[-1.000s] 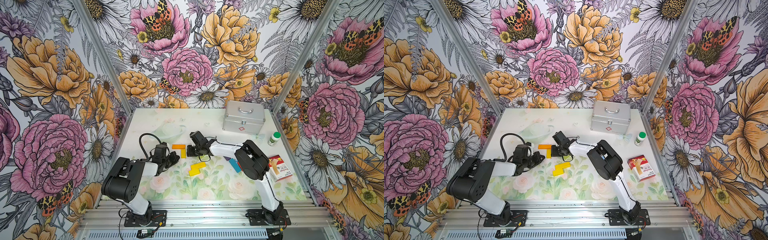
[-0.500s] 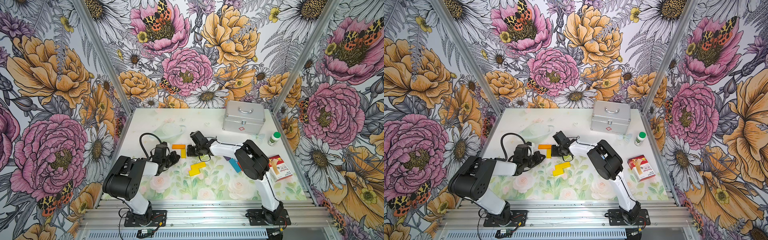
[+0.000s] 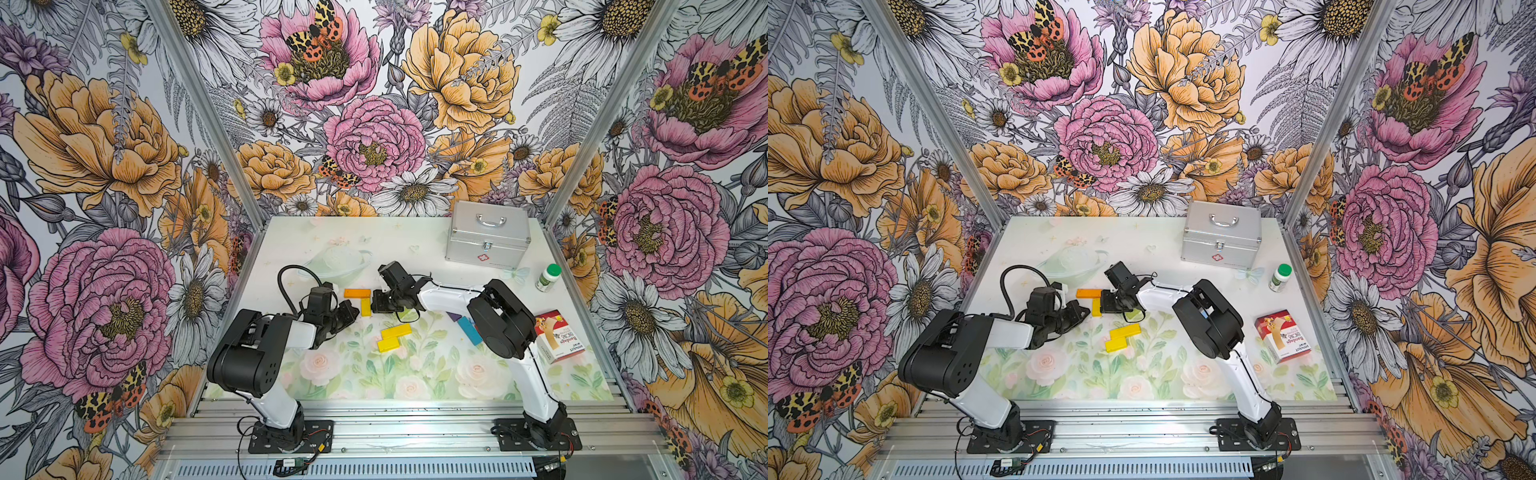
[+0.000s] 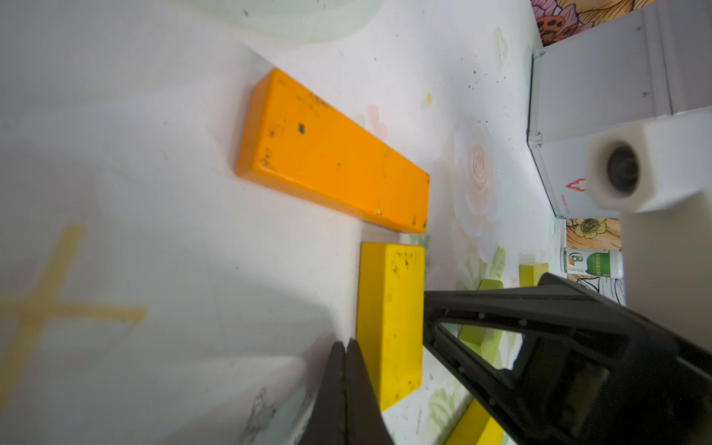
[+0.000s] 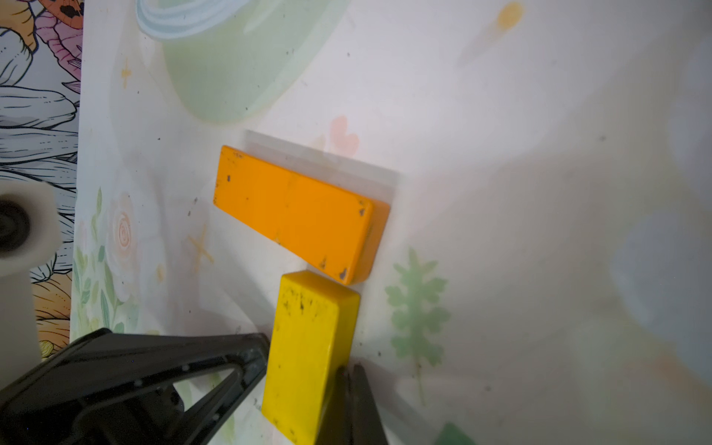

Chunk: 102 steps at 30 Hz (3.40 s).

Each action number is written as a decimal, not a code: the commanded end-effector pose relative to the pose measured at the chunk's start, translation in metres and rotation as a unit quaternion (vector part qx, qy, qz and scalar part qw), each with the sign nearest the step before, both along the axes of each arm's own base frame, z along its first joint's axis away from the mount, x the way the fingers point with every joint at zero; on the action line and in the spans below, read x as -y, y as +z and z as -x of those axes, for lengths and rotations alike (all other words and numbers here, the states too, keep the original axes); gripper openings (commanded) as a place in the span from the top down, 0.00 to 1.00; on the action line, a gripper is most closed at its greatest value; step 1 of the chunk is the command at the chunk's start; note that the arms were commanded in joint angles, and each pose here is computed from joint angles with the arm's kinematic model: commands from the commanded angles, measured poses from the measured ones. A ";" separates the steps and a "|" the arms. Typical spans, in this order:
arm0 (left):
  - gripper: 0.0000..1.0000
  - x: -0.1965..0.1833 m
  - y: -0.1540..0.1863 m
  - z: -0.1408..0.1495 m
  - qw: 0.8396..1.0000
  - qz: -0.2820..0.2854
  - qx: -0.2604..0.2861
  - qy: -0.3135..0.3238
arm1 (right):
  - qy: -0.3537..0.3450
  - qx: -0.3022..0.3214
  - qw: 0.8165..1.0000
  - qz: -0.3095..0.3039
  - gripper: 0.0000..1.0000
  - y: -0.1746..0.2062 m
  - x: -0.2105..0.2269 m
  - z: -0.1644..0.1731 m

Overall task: Assemble the letter p with building blocks
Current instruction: Assemble the building block at the center of the board, then pick up the building block from the center of the board.

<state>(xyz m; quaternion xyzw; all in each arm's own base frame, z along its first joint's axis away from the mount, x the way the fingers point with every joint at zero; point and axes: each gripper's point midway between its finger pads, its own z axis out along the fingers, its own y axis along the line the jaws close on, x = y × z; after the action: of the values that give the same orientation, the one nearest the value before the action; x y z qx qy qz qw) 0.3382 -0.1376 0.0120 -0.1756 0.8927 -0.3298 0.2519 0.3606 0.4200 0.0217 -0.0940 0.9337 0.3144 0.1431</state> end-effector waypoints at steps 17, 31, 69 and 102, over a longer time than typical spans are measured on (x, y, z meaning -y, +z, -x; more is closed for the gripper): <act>1.00 0.004 -0.010 -0.005 1.000 0.003 -0.016 -0.003 | -0.013 -0.053 0.997 0.052 1.00 -0.049 0.020 0.014; 1.00 0.005 -0.015 -0.007 1.000 0.004 -0.022 -0.003 | -0.021 -0.055 0.997 0.054 1.00 -0.052 0.022 0.010; 0.77 -0.018 0.065 0.006 0.994 -0.018 0.105 0.026 | -0.048 0.064 0.995 0.065 0.67 0.039 0.063 -0.010; 0.43 -0.045 0.074 0.034 0.993 -0.065 0.093 0.029 | 0.162 0.111 0.962 0.188 0.13 0.013 0.096 0.012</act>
<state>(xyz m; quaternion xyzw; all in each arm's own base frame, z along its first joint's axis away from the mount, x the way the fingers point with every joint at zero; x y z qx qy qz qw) 0.3113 -0.0987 0.0846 -0.1417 0.8842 -0.2673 0.3558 0.3523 0.3139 0.0364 -0.2550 0.9405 0.1395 0.1762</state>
